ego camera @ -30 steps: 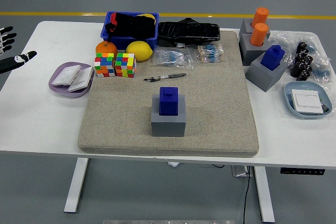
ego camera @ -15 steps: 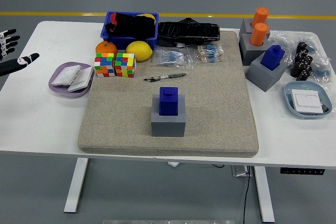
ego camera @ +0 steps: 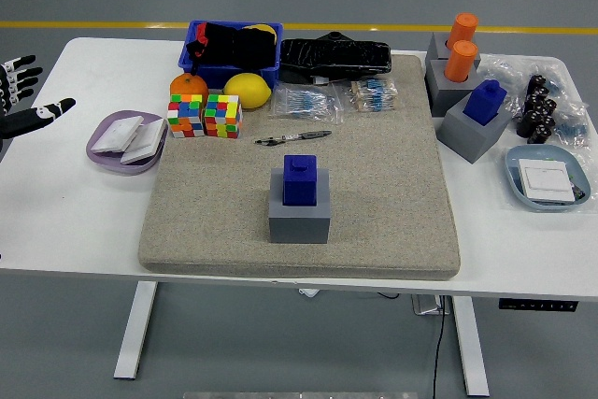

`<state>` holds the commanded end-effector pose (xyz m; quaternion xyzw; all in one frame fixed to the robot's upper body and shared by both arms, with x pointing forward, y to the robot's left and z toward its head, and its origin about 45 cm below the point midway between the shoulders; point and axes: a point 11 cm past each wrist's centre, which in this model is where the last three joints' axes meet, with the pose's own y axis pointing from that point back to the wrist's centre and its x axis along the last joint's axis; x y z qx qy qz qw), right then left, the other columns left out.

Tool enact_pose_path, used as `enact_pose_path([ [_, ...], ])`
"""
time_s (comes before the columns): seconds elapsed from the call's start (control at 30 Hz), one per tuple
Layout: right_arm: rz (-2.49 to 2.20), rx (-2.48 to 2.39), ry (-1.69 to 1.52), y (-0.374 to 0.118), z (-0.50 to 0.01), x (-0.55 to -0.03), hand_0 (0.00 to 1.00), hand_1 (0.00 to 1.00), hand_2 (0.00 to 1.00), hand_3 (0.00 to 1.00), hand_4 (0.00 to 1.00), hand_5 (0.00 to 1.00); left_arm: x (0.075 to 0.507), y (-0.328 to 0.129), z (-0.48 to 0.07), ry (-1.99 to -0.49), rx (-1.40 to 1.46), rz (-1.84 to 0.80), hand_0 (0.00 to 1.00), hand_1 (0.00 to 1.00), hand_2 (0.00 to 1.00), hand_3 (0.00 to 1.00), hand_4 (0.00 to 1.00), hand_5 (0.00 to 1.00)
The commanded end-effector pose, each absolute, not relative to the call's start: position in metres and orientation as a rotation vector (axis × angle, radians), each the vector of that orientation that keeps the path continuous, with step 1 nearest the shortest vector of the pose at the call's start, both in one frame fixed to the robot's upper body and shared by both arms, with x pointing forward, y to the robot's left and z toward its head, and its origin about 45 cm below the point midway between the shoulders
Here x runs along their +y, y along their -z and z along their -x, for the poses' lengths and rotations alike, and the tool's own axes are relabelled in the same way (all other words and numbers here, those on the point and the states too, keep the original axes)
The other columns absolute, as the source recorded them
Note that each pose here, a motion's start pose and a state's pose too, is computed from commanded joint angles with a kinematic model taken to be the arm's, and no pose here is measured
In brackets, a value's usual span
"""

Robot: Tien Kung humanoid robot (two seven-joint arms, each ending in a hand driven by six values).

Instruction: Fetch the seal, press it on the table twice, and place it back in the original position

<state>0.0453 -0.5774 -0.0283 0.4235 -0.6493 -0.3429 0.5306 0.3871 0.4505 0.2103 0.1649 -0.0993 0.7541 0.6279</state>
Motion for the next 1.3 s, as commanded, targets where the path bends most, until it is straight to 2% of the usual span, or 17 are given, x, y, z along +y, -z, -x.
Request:
enact_pose_path([
  [1.3, -1.009, -1.566, 0.830, 0.0293, -0.0463, -0.5760, 0.786, 0.683, 0.661, 0.611, 0.783, 0.452, 0.4441, -0.2088, -0.3883, -1.715, -0.213, -0.373, 0.824, 0.845, 0.820, 0.879, 0.950, 0.103],
])
